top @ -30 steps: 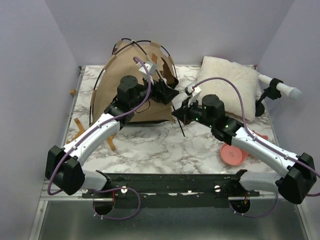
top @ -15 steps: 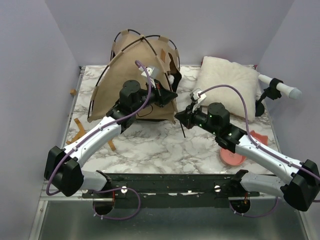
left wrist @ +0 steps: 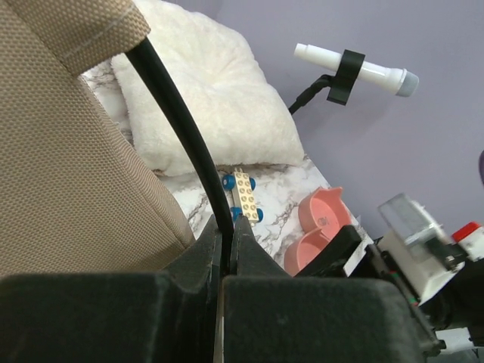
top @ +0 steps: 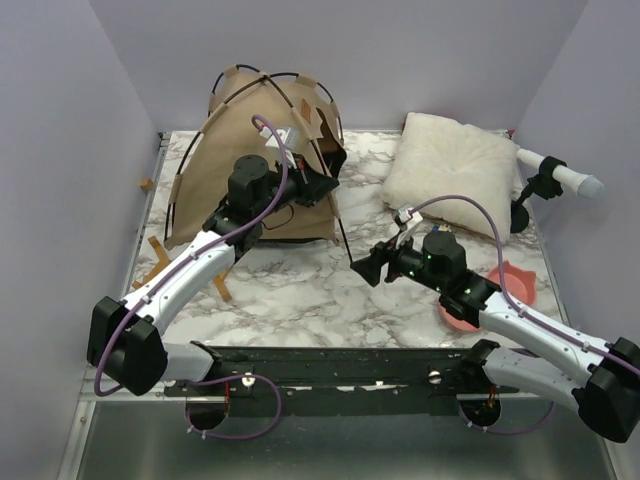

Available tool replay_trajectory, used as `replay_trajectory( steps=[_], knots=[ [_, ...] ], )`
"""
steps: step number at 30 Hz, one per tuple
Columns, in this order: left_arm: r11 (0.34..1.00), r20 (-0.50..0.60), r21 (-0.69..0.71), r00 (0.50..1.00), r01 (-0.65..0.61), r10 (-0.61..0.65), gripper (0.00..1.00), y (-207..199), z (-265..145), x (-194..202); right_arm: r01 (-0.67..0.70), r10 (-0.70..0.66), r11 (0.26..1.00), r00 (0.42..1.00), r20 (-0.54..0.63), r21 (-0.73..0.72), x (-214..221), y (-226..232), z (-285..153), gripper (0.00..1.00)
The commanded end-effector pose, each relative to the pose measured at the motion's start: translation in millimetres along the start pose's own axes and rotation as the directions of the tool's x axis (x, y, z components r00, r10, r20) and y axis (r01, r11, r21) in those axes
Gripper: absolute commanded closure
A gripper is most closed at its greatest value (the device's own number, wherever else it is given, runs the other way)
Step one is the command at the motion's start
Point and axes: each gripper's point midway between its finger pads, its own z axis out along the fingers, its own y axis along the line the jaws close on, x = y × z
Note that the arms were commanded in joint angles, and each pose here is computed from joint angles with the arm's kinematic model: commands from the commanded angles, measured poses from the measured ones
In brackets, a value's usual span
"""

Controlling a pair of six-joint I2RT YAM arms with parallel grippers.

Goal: Set up the pet tent

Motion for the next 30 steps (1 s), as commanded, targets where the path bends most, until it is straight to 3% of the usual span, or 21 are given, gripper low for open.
replay_trajectory(
  steps=[1,10,12,15,16,17,18,23,25,30],
  knots=[
    [0.997,0.137,0.034,0.988,-0.070,0.065,1.00,-19.5,-13.8,-45.8,-0.038,0.038,0.999,0.999,-0.022,-0.028,14.5,2.1,3.7,0.21],
    [0.999,0.131,0.016,0.990,-0.050,0.047,1.00,-11.3,-21.5,-40.0,-0.003,0.003,0.998,1.000,-0.008,-0.062,11.0,2.5,32.8,0.24],
    [0.999,0.133,0.014,0.990,-0.047,0.045,1.00,-10.3,-23.3,-39.3,0.018,-0.018,0.998,1.000,0.000,-0.065,6.1,2.0,40.6,0.37],
    [0.998,0.121,0.022,0.991,-0.053,0.050,1.00,-9.5,-26.1,-34.1,0.043,-0.044,0.995,0.999,-0.013,-0.087,3.1,5.0,50.6,0.83],
    [0.998,0.113,0.029,0.992,-0.062,0.058,0.95,-9.8,-27.1,-31.6,0.049,-0.050,0.995,0.999,-0.015,-0.092,-0.4,6.0,53.3,0.95],
    [0.997,0.102,0.038,0.992,-0.072,0.068,0.82,-9.9,-28.0,-28.1,0.053,-0.055,0.994,0.998,-0.019,-0.098,-1.3,7.2,54.6,0.99],
    [0.995,0.091,0.050,0.993,-0.086,0.082,0.68,-10.0,-28.7,-24.7,0.061,-0.063,0.992,0.998,-0.017,-0.107,-3.3,9.3,55.4,0.99],
    [0.989,0.003,0.077,0.992,-0.128,0.129,0.40,-6.6,-28.8,-3.9,0.097,-0.099,0.989,0.995,-0.010,-0.108,-11.0,10.3,53.8,0.99],
    [0.989,-0.044,0.082,0.991,-0.123,0.127,0.35,-3.7,-27.0,5.6,0.114,-0.115,0.988,0.993,-0.005,-0.104,-17.3,10.7,53.6,0.99],
    [0.994,-0.114,0.088,0.990,-0.071,0.081,0.33,2.0,-25.9,28.4,0.152,-0.148,0.985,0.988,0.048,-0.087,-45.8,13.5,55.9,0.99]
  ],
)
